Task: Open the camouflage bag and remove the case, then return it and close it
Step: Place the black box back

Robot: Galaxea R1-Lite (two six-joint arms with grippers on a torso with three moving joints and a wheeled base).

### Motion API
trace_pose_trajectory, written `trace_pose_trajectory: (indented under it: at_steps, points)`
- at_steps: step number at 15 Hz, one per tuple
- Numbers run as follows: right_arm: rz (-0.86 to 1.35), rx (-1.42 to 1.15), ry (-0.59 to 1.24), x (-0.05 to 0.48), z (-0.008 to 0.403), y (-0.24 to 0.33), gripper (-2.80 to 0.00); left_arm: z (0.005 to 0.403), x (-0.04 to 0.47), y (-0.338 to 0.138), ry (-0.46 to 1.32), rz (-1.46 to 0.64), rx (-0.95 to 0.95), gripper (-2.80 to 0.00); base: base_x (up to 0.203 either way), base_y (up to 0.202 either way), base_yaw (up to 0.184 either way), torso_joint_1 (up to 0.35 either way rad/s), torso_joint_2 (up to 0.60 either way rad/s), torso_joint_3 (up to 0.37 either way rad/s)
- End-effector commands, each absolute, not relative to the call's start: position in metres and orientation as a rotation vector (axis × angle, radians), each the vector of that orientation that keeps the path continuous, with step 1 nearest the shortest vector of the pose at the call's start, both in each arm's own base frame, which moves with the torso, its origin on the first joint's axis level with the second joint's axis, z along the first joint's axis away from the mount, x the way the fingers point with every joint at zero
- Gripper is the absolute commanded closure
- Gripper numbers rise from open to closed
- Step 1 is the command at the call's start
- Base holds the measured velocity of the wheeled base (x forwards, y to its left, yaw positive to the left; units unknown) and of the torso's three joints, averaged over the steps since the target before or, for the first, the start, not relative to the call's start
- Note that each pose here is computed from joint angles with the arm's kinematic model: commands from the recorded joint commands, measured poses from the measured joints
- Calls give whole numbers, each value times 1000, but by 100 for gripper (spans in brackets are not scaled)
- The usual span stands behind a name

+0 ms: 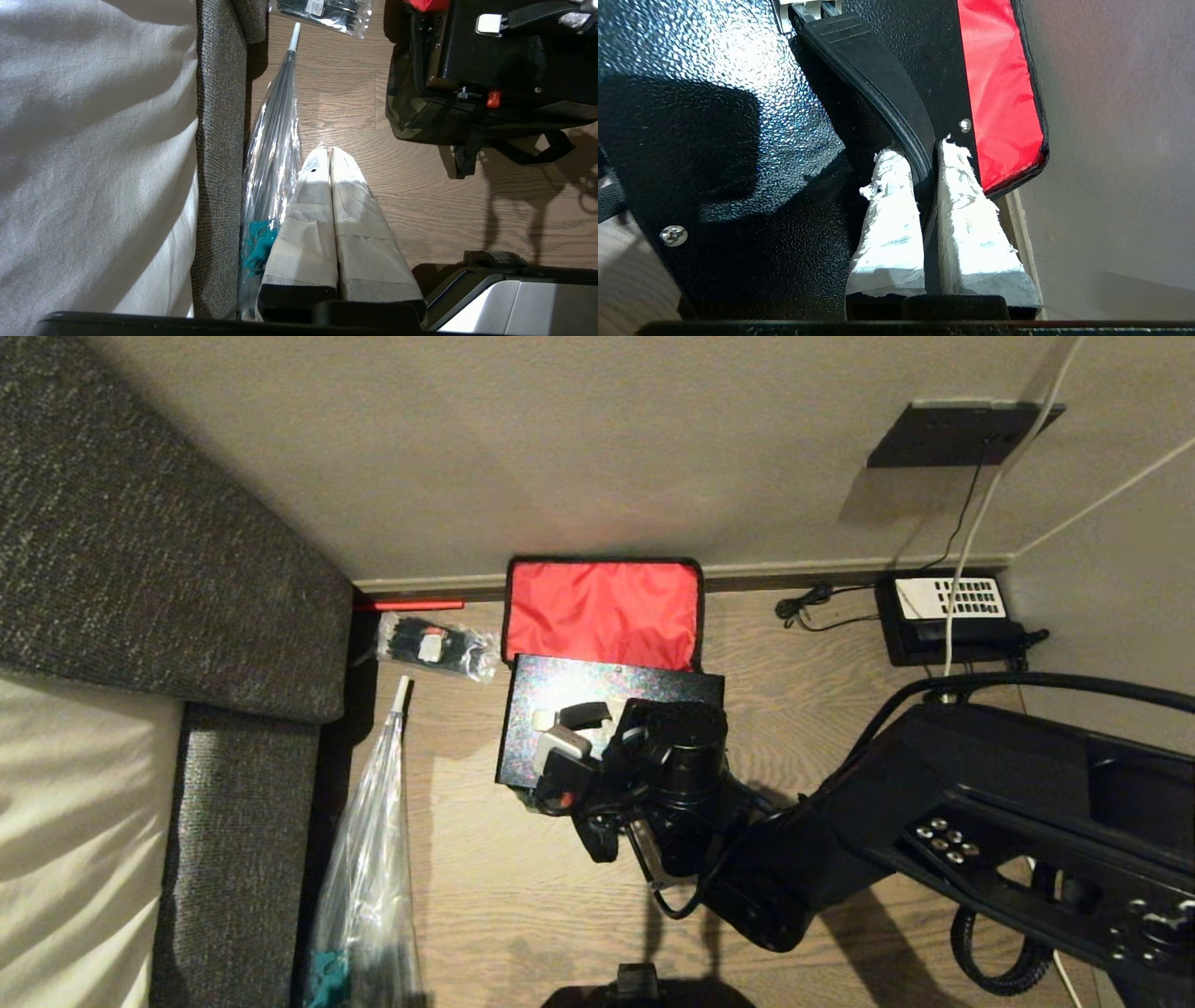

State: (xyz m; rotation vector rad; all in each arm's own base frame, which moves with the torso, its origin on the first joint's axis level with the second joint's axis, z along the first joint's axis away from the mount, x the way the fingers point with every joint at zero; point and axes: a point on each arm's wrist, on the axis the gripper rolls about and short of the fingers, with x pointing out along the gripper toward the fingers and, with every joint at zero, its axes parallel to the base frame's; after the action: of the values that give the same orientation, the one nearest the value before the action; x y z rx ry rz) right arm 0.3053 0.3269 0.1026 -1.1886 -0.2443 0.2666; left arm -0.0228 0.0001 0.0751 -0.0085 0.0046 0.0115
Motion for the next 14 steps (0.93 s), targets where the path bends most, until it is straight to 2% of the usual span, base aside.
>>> trace_pose_trajectory:
  at_steps: [1,10,14]
  points:
    - [258,-1209,-218,314,90,324,0,74,-23,0,8,12,-9,0,0,0,0,0,0,0]
    - [236,-1216,-196,333,76,318,0,74,-23,0,8,12,-9,0,0,0,0,0,0,0]
    - [224,-1212,-217,328,92,317,0,74,-23,0,7,12,-9,0,0,0,0,0,0,0]
